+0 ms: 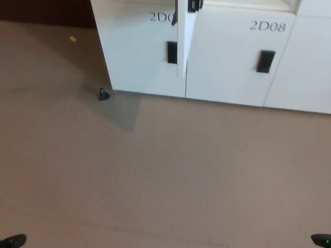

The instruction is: The robot walks towards an open cabinet and lifts its left hand to push the door towards the right to close it.

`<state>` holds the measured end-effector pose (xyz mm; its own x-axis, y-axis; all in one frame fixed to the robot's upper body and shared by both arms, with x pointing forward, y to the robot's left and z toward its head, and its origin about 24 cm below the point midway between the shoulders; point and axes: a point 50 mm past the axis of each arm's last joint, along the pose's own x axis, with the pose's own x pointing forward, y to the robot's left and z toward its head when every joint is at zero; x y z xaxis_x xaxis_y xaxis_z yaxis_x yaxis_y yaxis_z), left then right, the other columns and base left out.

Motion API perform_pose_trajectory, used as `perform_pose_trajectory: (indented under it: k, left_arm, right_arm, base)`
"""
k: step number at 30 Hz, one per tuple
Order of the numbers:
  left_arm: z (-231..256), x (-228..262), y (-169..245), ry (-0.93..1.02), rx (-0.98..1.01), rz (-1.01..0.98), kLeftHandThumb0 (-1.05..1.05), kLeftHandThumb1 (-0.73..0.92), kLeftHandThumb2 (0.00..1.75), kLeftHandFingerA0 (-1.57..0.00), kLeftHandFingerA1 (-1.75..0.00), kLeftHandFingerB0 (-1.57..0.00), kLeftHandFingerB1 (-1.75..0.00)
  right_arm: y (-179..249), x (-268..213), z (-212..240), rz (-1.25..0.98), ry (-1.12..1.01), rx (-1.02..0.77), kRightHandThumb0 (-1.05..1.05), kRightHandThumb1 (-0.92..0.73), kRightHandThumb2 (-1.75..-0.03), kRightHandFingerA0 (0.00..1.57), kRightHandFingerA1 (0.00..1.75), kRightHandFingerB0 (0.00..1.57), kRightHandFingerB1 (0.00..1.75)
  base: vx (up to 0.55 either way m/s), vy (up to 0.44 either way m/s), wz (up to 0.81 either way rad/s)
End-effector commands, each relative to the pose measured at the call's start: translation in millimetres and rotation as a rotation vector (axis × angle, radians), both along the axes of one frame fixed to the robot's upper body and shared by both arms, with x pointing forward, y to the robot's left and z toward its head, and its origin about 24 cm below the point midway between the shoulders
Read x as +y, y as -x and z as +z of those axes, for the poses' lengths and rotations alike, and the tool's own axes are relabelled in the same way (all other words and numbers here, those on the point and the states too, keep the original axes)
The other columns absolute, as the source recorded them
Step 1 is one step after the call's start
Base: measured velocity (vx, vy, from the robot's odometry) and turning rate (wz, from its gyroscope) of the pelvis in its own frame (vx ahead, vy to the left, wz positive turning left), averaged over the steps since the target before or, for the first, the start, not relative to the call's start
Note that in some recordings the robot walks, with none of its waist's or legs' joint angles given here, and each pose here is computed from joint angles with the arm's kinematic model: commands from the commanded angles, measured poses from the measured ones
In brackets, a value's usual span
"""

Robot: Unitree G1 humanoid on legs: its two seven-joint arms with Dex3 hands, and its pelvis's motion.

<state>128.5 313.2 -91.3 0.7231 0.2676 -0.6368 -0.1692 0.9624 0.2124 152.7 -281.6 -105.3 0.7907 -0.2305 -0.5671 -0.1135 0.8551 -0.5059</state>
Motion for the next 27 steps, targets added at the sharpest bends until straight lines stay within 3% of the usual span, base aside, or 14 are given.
perform_pose_trajectory:
  k: [1, 16, 27]
  left_arm:
    - [4.1, 6.8, 1.6, -0.039, -0.007, -0.012, 0.04, 0.61, 0.56, -0.6, -0.54, -0.43, -0.48]
    - [2.3, 6.2, 6.4, -0.054, 0.003, -0.015, -0.01, 0.63, 0.56, -0.6, -0.53, -0.43, -0.46]
    - [0.1, 6.8, 13.8, -0.061, 0.014, -0.029, -0.01, 0.62, 0.58, -0.59, -0.53, -0.41, -0.46]
  right_arm:
    - [4.7, -0.3, -2.0, -0.001, 0.004, 0.012, -0.36, -0.67, -0.59, 0.62, 0.49, 0.47, 0.42]
    - [6.2, 0.5, -3.1, 0.006, 0.012, 0.021, -0.34, -0.68, -0.59, 0.62, 0.49, 0.47, 0.42]
    - [11.2, 1.1, -4.8, 0.014, 0.011, 0.022, -0.34, -0.67, -0.59, 0.64, 0.51, 0.48, 0.43]
  base:
    - [0.41, -0.13, 0.02]
    - [0.51, 0.065, -0.12]
    - [0.42, -0.074, 0.43]
